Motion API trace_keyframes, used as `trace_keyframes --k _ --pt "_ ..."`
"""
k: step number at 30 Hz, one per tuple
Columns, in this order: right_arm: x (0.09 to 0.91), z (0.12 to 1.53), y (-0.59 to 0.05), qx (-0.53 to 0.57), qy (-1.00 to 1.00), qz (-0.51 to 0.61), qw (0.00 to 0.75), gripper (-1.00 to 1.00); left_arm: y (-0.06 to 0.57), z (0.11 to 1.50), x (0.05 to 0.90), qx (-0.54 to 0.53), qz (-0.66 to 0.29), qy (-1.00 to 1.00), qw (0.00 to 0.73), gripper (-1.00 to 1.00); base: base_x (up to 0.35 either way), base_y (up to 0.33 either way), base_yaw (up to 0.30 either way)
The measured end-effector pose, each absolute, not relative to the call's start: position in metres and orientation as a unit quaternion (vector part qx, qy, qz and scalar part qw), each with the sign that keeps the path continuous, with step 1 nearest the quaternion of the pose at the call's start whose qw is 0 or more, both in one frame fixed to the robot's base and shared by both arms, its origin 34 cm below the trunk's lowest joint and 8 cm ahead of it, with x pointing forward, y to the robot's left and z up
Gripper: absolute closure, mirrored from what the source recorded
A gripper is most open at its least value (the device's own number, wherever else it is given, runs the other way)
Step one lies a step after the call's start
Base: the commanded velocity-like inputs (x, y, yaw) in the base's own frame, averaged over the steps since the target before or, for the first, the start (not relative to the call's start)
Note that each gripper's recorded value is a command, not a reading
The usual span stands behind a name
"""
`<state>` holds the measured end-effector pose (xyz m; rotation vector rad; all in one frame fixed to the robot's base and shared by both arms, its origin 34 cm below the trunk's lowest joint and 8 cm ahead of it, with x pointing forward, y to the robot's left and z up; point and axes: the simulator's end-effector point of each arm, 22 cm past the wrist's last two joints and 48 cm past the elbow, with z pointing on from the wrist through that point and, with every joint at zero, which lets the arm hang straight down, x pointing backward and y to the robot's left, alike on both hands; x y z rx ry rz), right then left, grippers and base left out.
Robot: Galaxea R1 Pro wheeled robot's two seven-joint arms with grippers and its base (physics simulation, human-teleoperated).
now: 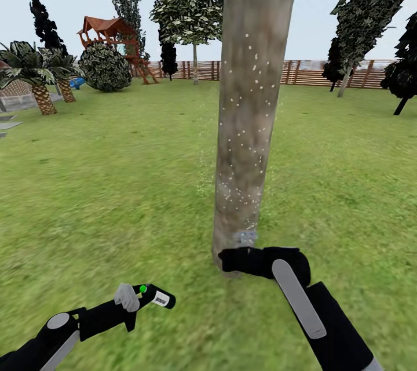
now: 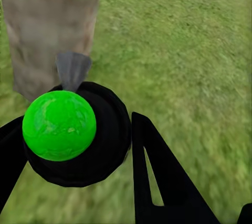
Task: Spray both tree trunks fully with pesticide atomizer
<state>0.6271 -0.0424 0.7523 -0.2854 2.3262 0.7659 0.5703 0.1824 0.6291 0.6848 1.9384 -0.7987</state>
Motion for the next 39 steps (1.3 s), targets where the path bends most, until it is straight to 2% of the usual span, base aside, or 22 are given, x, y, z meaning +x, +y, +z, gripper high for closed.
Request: trace_keyframes --k 5,14,25,31,39 --pt "0.618 0.770 -0.021 -0.106 0.873 0.357 0.315 1.00 0.180 0.631 0.570 0.279 -0.326 0.781 0.453 1.00 0.000 0.000 0.000" --pt "0.604 0.768 -0.002 -0.127 0.870 0.369 0.302 1.00 0.177 0.633 0.570 0.279 -0.328 0.780 0.454 1.00 0.000 0.000 0.000" --pt "0.601 0.767 0.003 -0.132 0.870 0.371 0.298 1.00 0.124 0.631 0.562 0.289 -0.356 0.765 0.452 1.00 0.000 0.000 0.000" --pt "0.594 0.766 0.011 -0.143 0.869 0.374 0.293 1.00 0.117 0.632 0.561 0.289 -0.360 0.762 0.454 1.00 0.000 0.000 0.000" --pt "0.572 0.774 0.031 -0.148 0.854 0.425 0.260 1.00 0.113 0.633 0.561 0.289 -0.362 0.761 0.455 1.00 0.000 0.000 0.000"
